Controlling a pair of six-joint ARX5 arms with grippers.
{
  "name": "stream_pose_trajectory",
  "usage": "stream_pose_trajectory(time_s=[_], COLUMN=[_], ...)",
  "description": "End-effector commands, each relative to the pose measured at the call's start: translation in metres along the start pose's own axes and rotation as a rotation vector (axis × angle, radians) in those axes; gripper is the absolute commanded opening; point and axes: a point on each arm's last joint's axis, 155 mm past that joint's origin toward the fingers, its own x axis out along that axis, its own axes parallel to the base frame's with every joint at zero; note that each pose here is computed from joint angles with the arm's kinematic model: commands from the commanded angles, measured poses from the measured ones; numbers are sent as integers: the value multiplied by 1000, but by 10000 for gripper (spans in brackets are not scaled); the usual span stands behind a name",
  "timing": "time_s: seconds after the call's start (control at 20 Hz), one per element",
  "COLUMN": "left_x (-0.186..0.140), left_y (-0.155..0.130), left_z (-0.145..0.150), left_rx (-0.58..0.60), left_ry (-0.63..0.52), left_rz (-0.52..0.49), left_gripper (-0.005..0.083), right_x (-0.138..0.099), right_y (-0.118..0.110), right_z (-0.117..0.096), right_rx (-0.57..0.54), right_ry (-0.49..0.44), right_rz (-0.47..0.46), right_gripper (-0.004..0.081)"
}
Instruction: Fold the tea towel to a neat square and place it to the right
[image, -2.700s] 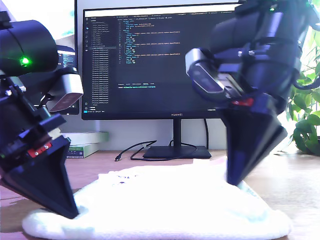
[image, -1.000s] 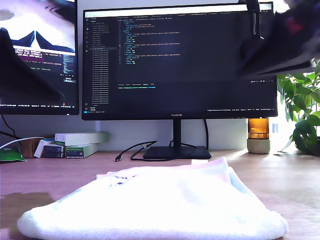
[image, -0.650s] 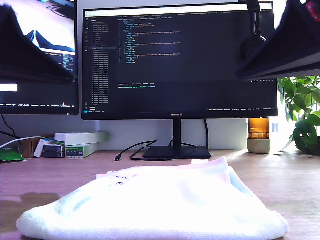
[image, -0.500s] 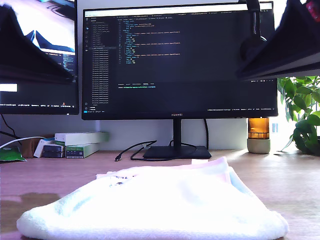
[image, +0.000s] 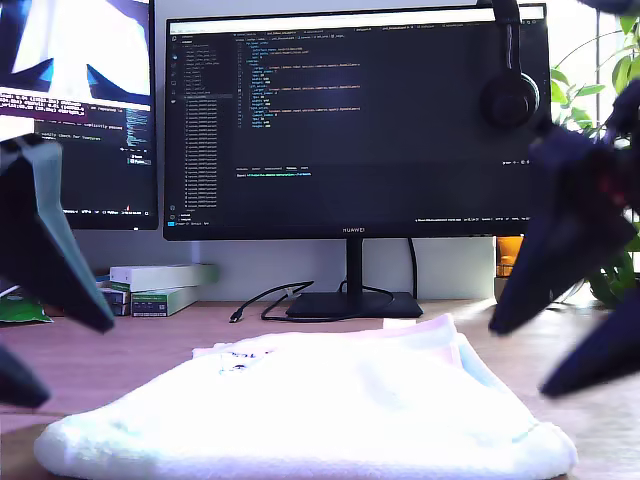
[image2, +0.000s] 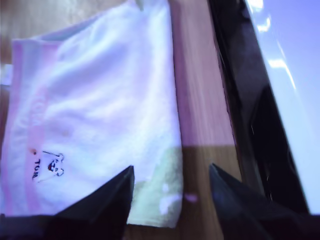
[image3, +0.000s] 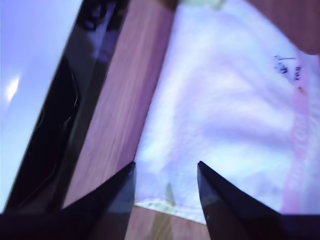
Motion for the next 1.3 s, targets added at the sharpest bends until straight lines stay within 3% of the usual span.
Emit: stream_pose_trajectory(time_s=[0.0,0.2,0.5,0.65,0.8,0.85,1.05,1.25], left_x=[9,21,39,44,46,46,46,40], left_y=[-13,-13,-10,-14,-18,-17,-13,-2], left_z=[-12,-31,-46,-56,-60,-60,-56,-45], left_rx=[20,85,93,94,94,94,92,9], left_ry=[35,117,175,212,226,225,219,226], left_rz=[-51,-71,-74,-95,-114,-113,-103,-106], left_gripper=[431,430,422,315,12,-20,-19,-20], right_x=[8,15,15,15,15,15,16,17], right_y=[11,14,9,10,10,10,16,19], right_z=[-6,-9,-10,-11,-10,-10,2,8], right_rx=[-3,3,8,9,9,9,-21,-40], right_ry=[20,31,40,42,41,40,0,-14], right_rz=[45,66,45,47,47,48,68,76], right_gripper=[353,353,353,353,353,353,353,353])
